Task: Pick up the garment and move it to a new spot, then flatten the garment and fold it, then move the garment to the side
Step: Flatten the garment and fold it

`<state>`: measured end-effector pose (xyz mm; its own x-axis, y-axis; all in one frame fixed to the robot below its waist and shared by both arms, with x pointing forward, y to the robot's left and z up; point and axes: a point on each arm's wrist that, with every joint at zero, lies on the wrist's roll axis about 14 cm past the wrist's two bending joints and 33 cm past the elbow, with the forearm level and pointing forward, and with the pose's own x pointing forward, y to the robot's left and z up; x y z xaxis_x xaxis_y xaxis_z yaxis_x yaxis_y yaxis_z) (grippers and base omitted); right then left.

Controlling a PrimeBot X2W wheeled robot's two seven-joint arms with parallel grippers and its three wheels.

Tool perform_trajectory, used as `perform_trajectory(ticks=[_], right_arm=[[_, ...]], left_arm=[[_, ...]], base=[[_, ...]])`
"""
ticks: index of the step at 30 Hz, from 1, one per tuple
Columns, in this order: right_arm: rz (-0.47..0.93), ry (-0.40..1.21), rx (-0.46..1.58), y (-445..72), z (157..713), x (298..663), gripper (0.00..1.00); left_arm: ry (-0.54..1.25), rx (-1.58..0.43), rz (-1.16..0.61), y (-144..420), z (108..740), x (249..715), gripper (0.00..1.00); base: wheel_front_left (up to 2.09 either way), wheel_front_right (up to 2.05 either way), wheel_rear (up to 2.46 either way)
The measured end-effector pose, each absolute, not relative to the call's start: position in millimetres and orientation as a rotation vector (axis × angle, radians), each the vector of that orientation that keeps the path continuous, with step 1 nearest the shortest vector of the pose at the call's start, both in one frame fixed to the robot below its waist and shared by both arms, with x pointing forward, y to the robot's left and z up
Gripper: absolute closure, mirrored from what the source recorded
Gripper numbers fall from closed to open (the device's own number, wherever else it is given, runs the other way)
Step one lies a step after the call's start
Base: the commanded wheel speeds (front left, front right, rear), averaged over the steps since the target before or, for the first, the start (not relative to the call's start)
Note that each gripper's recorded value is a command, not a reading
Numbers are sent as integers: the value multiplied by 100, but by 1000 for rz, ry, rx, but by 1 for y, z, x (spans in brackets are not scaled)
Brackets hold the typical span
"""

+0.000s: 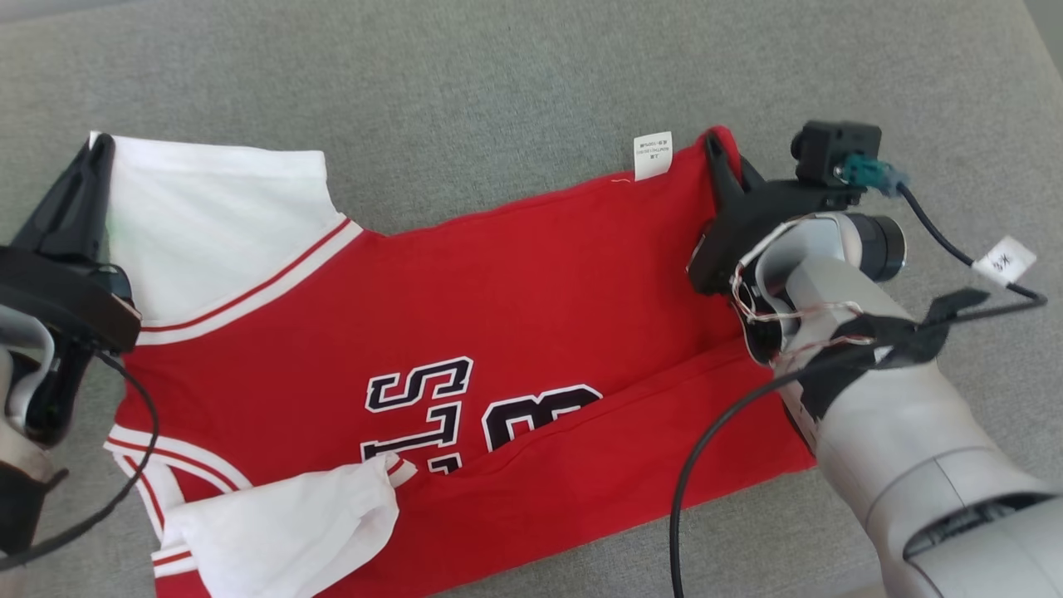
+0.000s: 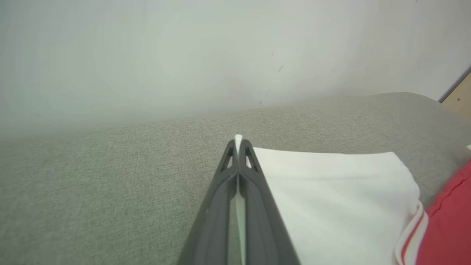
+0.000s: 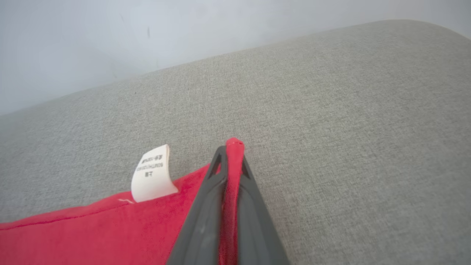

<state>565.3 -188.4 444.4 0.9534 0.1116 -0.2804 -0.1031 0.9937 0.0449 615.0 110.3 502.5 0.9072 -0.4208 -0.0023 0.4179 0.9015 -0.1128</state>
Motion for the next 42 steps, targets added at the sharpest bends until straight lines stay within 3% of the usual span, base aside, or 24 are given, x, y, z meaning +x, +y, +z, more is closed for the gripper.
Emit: perform_trajectory(ticks=[25,42], right_arm=[[237,163,81,-177,463,498,100],[251,189,196,-175,449,456,100]], left_arm=[[-147,-291,-425,115,557,495,100],[-45,-384,-364,115,524,422,100]], base=[[0,0,0],[0,0,0]])
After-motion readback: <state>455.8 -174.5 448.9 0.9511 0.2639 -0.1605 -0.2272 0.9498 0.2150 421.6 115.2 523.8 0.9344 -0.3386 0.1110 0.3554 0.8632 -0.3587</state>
